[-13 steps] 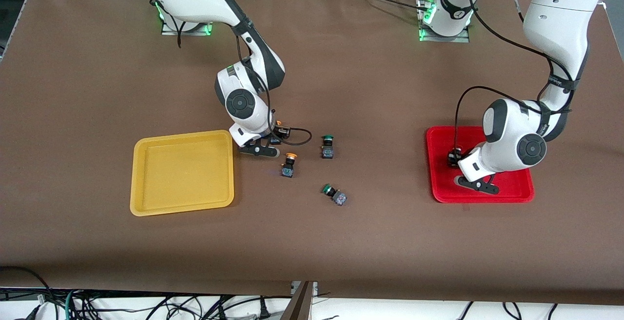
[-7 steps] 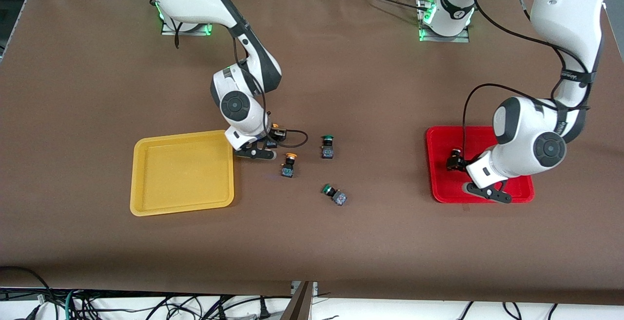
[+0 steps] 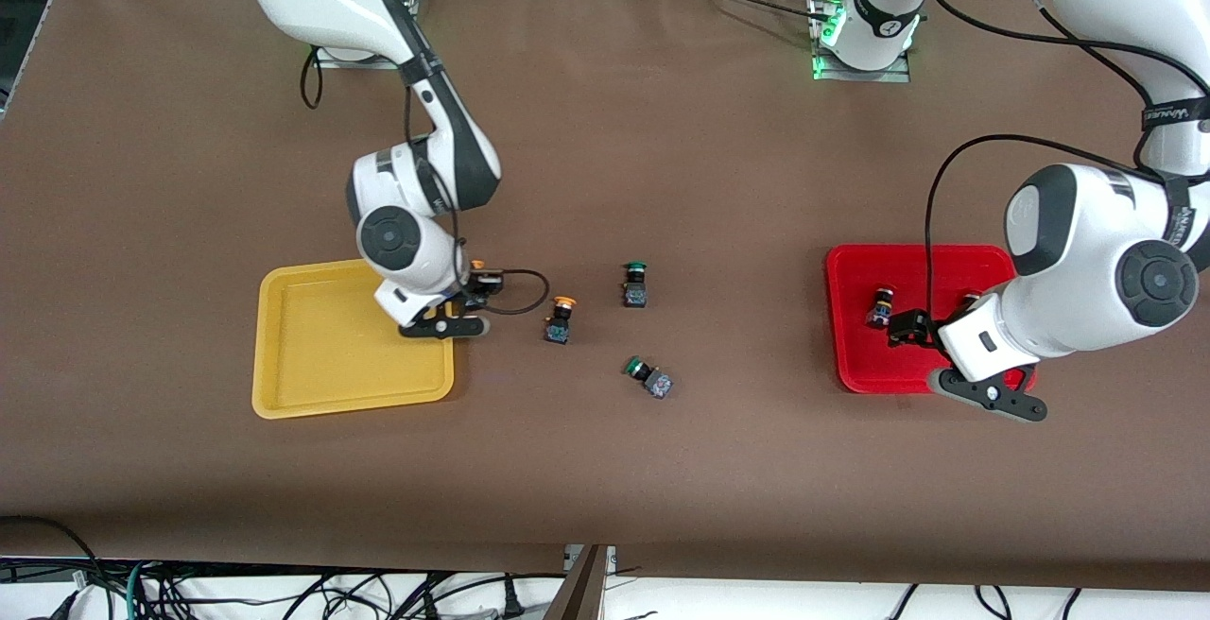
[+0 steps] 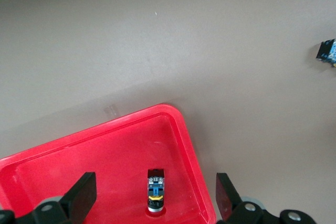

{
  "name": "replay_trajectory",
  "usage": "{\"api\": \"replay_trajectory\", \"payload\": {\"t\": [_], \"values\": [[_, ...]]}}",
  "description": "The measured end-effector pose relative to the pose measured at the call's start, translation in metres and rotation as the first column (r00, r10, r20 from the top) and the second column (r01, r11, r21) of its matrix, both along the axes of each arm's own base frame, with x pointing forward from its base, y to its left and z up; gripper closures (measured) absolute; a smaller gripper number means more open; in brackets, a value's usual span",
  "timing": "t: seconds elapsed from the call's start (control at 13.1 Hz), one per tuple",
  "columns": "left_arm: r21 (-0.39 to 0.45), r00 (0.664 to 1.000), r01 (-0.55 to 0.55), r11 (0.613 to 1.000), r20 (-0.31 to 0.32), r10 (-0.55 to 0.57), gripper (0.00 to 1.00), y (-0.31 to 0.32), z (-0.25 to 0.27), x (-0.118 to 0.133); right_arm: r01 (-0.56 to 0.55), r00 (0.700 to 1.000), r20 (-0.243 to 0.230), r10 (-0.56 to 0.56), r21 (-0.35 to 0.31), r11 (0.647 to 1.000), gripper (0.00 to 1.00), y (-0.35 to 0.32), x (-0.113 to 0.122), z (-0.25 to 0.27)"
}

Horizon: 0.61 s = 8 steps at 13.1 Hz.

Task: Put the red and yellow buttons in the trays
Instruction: 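Place the orange button in the yellow tray while the left gripper withdraws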

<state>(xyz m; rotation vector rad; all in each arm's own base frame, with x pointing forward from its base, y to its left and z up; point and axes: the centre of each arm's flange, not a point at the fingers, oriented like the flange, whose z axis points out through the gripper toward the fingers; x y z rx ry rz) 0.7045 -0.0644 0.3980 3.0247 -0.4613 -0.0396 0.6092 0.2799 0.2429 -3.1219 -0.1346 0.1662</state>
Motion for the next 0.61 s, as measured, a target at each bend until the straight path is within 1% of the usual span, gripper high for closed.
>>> {"api": "replay_trajectory", "payload": {"t": [0.15, 0.3, 0.46, 0.61], "values": [[0.001, 1.000, -0.009, 1.000, 0.012, 0.009, 0.00, 0.002, 0.027, 0.001, -0.073, 0.997, 0.003, 0.073, -0.012, 0.997, 0.61, -0.039, 0.015, -0.001], [0.011, 0.997, -0.077, 0.997, 0.007, 0.077, 0.00, 0.001, 0.068, -0.012, -0.129, 0.992, -0.004, 0.129, -0.011, 0.992, 0.61, -0.082, 0.029, -0.006], [0.033, 0.986, -0.168, 0.985, -0.014, 0.168, 0.00, -0.012, 0.118, -0.039, -0.170, 0.985, -0.017, 0.169, -0.005, 0.986, 0.60, -0.125, 0.039, -0.015], [0.059, 0.978, -0.208, 0.976, -0.024, 0.209, 0.00, -0.023, 0.166, -0.076, -0.197, 0.980, -0.028, 0.197, 0.004, 0.980, 0.57, -0.166, 0.046, -0.023]]}}
